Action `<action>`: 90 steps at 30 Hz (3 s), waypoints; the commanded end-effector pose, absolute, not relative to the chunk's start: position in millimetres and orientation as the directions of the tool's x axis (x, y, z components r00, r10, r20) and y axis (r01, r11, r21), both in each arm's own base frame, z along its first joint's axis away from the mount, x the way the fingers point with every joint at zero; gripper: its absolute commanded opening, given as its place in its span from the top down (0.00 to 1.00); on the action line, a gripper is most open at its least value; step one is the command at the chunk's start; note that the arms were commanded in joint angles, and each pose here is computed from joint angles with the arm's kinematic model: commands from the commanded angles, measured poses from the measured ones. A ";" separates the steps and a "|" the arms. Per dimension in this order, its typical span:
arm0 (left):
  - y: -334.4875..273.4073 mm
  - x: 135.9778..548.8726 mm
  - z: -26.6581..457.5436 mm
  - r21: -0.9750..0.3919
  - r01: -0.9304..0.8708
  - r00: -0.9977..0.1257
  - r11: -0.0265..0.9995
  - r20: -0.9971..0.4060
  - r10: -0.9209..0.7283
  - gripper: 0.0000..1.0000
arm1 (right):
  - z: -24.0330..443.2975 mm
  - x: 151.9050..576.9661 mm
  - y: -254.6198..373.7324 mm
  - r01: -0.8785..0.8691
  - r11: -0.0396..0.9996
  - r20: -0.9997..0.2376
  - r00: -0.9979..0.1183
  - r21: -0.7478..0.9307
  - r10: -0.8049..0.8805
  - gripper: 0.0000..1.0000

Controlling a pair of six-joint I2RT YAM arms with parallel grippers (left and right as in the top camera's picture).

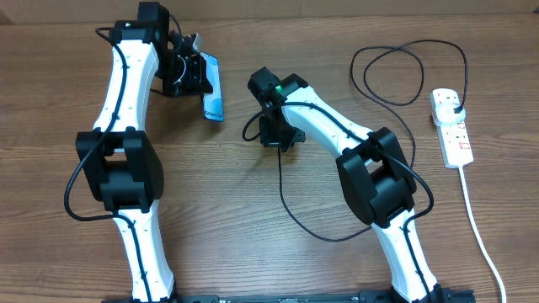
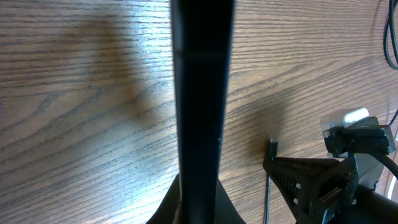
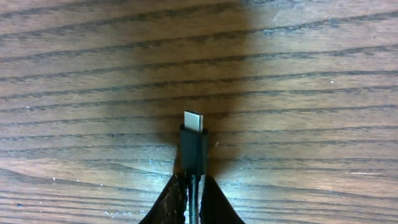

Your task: Plug charger to phone and switch on socket

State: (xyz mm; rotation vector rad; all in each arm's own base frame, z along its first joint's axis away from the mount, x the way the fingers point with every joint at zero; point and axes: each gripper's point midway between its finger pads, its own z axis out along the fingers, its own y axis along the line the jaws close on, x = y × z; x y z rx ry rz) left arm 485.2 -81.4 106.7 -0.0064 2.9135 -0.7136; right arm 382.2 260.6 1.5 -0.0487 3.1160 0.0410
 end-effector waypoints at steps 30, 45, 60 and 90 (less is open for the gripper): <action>-116.9 490.6 167.4 -0.581 0.341 -0.918 0.739 -0.376 0.127 0.96 | 35.3 398.2 287.7 -0.227 0.867 -0.022 -0.970 0.444 -0.243 0.96; -162.8 505.4 243.6 -0.720 0.587 -0.788 0.370 -0.614 0.054 0.96 | 113.1 390.2 282.5 -0.296 0.419 -0.143 -0.922 0.858 -0.360 0.96; -140.9 524.6 210.6 -0.690 0.411 -0.861 0.596 -0.509 0.003 0.96 | 35.6 391.4 224.2 -0.210 0.889 0.059 -0.965 0.406 -0.255 0.96; -118.5 531.7 186.6 -0.621 0.270 -0.895 0.736 -0.443 -0.045 0.96 | 64.0 445.8 260.7 0.007 1.000 -0.294 -0.956 0.023 0.014 0.51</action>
